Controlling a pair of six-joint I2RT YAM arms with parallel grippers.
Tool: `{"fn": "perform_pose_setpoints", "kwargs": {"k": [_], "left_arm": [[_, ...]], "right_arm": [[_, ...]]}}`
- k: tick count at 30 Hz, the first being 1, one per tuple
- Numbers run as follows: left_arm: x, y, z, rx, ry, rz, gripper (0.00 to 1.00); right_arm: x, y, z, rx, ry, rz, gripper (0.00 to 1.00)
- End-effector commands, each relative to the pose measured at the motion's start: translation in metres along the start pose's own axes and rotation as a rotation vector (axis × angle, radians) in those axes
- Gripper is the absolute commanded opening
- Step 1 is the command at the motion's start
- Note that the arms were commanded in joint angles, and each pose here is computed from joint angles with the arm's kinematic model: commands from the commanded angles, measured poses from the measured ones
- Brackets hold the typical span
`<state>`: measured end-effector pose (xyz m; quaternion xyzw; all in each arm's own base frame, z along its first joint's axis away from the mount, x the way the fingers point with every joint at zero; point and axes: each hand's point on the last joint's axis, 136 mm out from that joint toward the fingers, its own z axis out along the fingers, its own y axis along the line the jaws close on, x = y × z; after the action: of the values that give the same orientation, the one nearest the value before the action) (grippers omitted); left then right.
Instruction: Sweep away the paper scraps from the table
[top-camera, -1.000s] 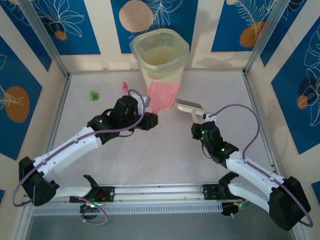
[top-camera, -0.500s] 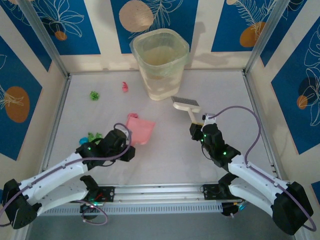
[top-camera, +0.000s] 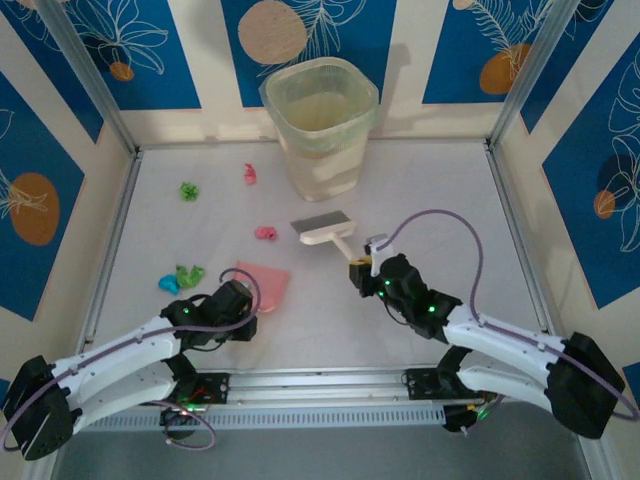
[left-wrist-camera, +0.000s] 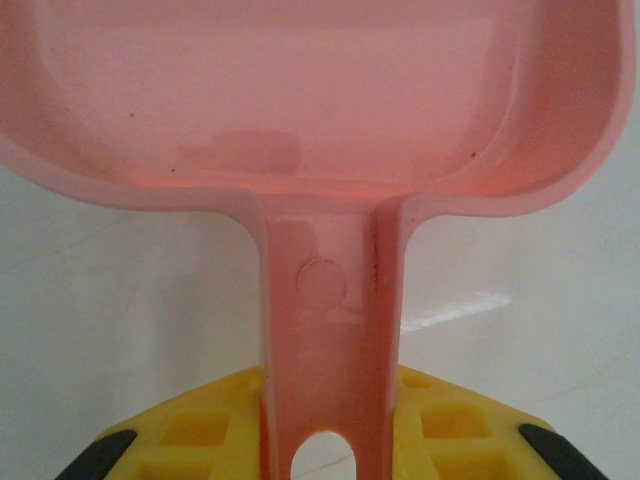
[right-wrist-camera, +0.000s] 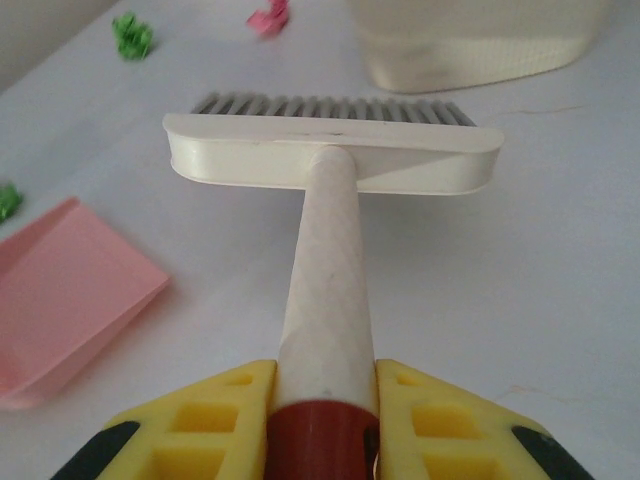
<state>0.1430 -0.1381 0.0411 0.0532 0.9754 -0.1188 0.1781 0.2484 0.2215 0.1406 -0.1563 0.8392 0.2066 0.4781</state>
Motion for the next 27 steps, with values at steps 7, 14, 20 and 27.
{"fn": "perform_pose_setpoints", "kwargs": {"k": [7,14,20,27], "left_arm": [[-0.010,0.010,0.004,-0.069,-0.055,-0.106,0.02],[-0.016,0.016,0.002,-0.108,-0.084,-0.081,0.05],[-0.025,0.009,0.003,-0.086,-0.111,-0.013,0.07],[-0.033,0.009,0.015,-0.104,-0.071,-0.015,0.02]], "right_arm": [[-0.048,0.052,0.013,-0.033,0.019,-0.035,0.00],[-0.060,0.076,0.046,0.008,0.192,0.029,0.00],[-0.064,0.082,0.083,0.061,0.338,0.098,0.00],[-0.066,0.095,0.111,0.033,0.419,0.136,0.00]]}}
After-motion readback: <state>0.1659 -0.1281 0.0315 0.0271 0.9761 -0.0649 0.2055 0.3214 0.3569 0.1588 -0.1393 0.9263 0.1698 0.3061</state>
